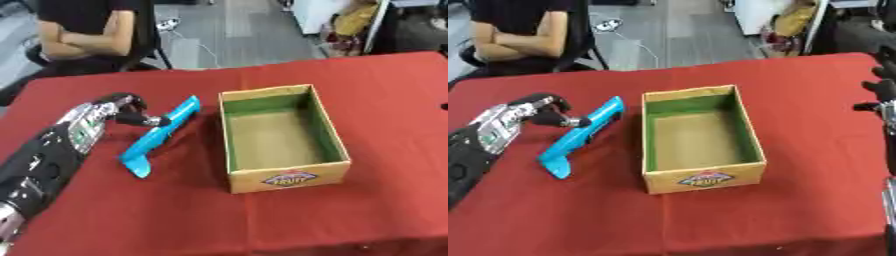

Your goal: Pick up objects on the table and place them in the box.

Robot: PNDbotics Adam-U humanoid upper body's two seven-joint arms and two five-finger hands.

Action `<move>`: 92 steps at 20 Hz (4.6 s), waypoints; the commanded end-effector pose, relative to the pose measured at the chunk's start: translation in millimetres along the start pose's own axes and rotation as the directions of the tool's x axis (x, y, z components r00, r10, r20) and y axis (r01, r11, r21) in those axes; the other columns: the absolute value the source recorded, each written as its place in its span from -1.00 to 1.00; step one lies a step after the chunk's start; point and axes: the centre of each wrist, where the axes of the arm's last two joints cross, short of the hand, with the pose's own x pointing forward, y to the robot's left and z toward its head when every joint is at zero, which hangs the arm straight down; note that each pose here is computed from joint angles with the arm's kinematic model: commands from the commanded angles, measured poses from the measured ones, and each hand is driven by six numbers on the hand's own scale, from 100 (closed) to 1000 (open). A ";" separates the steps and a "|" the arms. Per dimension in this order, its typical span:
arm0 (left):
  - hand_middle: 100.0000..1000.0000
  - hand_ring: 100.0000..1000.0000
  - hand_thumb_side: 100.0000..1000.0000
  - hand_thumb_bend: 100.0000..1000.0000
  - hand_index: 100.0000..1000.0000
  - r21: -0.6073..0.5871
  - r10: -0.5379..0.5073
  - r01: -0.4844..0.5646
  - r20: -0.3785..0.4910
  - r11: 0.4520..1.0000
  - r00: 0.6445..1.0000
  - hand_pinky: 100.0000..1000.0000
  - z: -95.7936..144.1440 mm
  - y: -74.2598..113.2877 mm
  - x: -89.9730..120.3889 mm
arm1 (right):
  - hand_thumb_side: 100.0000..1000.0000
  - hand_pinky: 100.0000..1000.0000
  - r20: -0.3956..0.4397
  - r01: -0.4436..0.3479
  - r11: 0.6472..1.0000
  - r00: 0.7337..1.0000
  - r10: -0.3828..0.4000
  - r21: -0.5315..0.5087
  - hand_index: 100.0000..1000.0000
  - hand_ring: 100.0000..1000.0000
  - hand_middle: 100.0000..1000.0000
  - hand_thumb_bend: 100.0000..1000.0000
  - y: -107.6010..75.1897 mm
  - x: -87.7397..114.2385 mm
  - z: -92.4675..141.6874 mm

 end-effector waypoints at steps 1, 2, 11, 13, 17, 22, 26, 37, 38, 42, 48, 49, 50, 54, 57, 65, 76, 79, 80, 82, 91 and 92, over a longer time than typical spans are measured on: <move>0.40 0.32 0.33 0.94 0.60 0.008 -0.041 0.041 -0.006 0.999 0.999 0.30 0.9 8.4 -0.9 | 0.92 0.19 0.030 -0.016 1.000 0.999 0.016 0.001 1.00 0.68 0.81 -0.15 -6.3 7.0 -5.5; 0.40 0.32 0.33 0.94 0.60 0.005 -0.052 0.052 -0.009 0.999 0.999 0.30 0.7 7.7 -0.8 | 0.92 0.19 0.030 -0.016 1.000 0.999 0.016 0.001 1.00 0.68 0.81 -0.15 -6.2 7.0 -5.6; 0.40 0.35 0.31 0.93 0.59 0.005 -0.151 0.151 -0.041 0.988 0.988 0.34 -0.5 5.2 0.6 | 0.91 0.19 0.030 -0.016 1.000 0.999 0.015 0.004 1.00 0.68 0.81 -0.15 -6.2 6.9 -5.5; 0.40 0.35 0.31 0.93 0.59 0.005 -0.163 0.164 -0.044 0.987 0.986 0.34 -0.6 5.3 1.0 | 0.91 0.19 0.030 -0.016 1.000 0.999 0.015 0.004 1.00 0.68 0.81 -0.15 -6.2 6.9 -5.5; 0.39 0.35 0.30 0.93 0.58 0.006 -0.189 0.190 -0.054 0.982 0.981 0.36 -0.6 5.7 1.6 | 0.91 0.19 0.030 -0.016 1.000 0.999 0.015 0.005 1.00 0.68 0.82 -0.15 -6.0 7.0 -5.5; 0.27 0.26 0.20 0.90 0.52 0.013 -0.243 0.245 -0.070 0.969 0.967 0.30 -0.8 7.0 4.8 | 0.91 0.19 0.029 -0.016 1.000 0.999 0.016 0.007 1.00 0.68 0.82 -0.15 -5.8 6.8 -5.3; 0.20 0.17 0.14 0.88 0.47 0.009 -0.289 0.291 -0.079 0.957 0.954 0.23 -1.3 7.2 8.3 | 0.91 0.19 0.029 -0.015 1.000 0.999 0.015 0.008 1.00 0.68 0.82 -0.15 -5.6 6.8 -5.3; -0.28 -0.38 -0.30 0.03 0.06 0.027 -0.336 0.340 -0.088 0.940 0.938 -0.36 -3.4 4.8 17.7 | 0.91 0.19 0.030 -0.014 1.000 0.999 0.014 0.010 1.00 0.68 0.82 -0.15 -4.6 7.3 -5.6; -0.28 -0.38 -0.30 0.03 0.06 0.035 -0.338 0.343 -0.091 0.939 0.937 -0.36 -3.4 4.7 18.1 | 0.91 0.19 0.030 -0.014 1.000 0.999 0.014 0.010 1.00 0.68 0.82 -0.15 -4.6 7.4 -5.7; -0.49 -0.58 -0.44 -1.00 -0.16 0.081 -0.342 0.351 -0.103 0.933 0.934 -0.58 -3.2 5.8 19.2 | 0.90 0.19 0.029 -0.015 1.000 0.999 0.014 0.011 1.00 0.68 0.82 -0.15 -4.5 7.3 -5.6; -0.64 -0.72 -0.25 -1.00 -0.34 0.148 -0.327 0.341 -0.114 0.928 0.938 -0.68 -2.9 6.5 18.6 | 0.90 0.19 0.028 -0.017 1.000 0.999 0.017 0.012 1.00 0.68 0.82 -0.14 -5.0 7.2 -5.7; -0.64 -0.72 -0.25 -1.00 -0.34 0.154 -0.326 0.341 -0.116 0.927 0.938 -0.68 -2.9 6.2 18.3 | 0.90 0.19 0.028 -0.017 1.000 0.999 0.017 0.012 1.00 0.68 0.82 -0.14 -5.0 7.3 -5.7; -0.69 -0.76 -0.26 -1.00 -0.40 0.158 -0.323 0.339 -0.118 0.927 0.939 -0.68 -2.9 6.2 17.6 | 0.89 0.19 0.027 -0.018 1.000 0.999 0.018 0.012 1.00 0.68 0.82 -0.14 -5.1 7.3 -5.8; -0.72 -0.78 -0.29 -1.00 -0.42 0.160 -0.310 0.326 -0.117 0.932 0.943 -0.68 -2.6 6.3 16.0 | 0.89 0.19 0.027 -0.020 1.000 0.999 0.019 0.012 1.00 0.68 0.82 -0.14 -5.3 7.3 -5.9; -0.74 -0.79 -0.30 -1.00 -0.44 0.153 -0.291 0.305 -0.110 0.940 0.950 -0.68 -2.3 6.9 15.7 | 0.89 0.19 0.026 -0.020 1.000 0.999 0.020 0.013 1.00 0.68 0.82 -0.14 -5.4 7.2 -5.9; -0.96 -1.00 -0.36 -1.00 -0.61 0.160 -0.207 0.208 -0.026 0.965 0.978 -0.80 12.1 41.1 23.6 | 0.88 0.19 0.023 -0.023 1.000 0.999 0.023 0.014 1.00 0.68 0.82 -0.14 -6.2 6.9 -5.9; -0.95 -1.00 -0.33 -1.00 -0.60 0.143 -0.194 0.184 0.060 0.973 0.979 -0.80 43.2 80.6 50.4 | 0.87 0.19 0.020 -0.028 0.999 0.999 0.028 0.021 1.00 0.68 0.82 -0.14 -6.6 6.4 -6.0; -0.95 -1.00 -0.32 -1.00 -0.60 0.136 -0.193 0.184 0.060 0.973 0.979 -0.80 43.9 80.8 51.7 | 0.87 0.19 0.020 -0.028 0.999 0.999 0.028 0.021 1.00 0.68 0.82 -0.14 -6.7 6.5 -6.1; -0.95 -1.00 -0.32 -1.00 -0.60 0.135 -0.193 0.184 0.060 0.974 0.979 -0.80 43.9 80.7 52.0 | 0.87 0.19 0.020 -0.028 0.999 0.999 0.028 0.021 1.00 0.68 0.82 -0.14 -6.6 6.5 -6.2; -0.95 -1.00 -0.32 -1.00 -0.60 0.131 -0.195 0.186 0.059 0.974 0.979 -0.80 43.7 80.3 52.2 | 0.87 0.19 0.020 -0.028 0.999 0.999 0.028 0.022 1.00 0.68 0.82 -0.14 -6.6 6.6 -6.2; -0.96 -1.00 -0.31 -1.00 -0.61 0.134 -0.202 0.193 0.054 0.972 0.978 -0.79 44.4 82.4 51.9 | 0.87 0.19 0.018 -0.029 0.999 0.999 0.029 0.024 1.00 0.68 0.82 -0.14 -6.3 6.4 -5.9; -0.96 -1.00 -0.31 -1.00 -0.61 0.135 -0.202 0.193 0.053 0.972 0.978 -0.79 44.4 82.5 51.8 | 0.87 0.19 0.017 -0.029 0.999 0.999 0.029 0.025 1.00 0.68 0.82 -0.14 -6.2 6.3 -5.9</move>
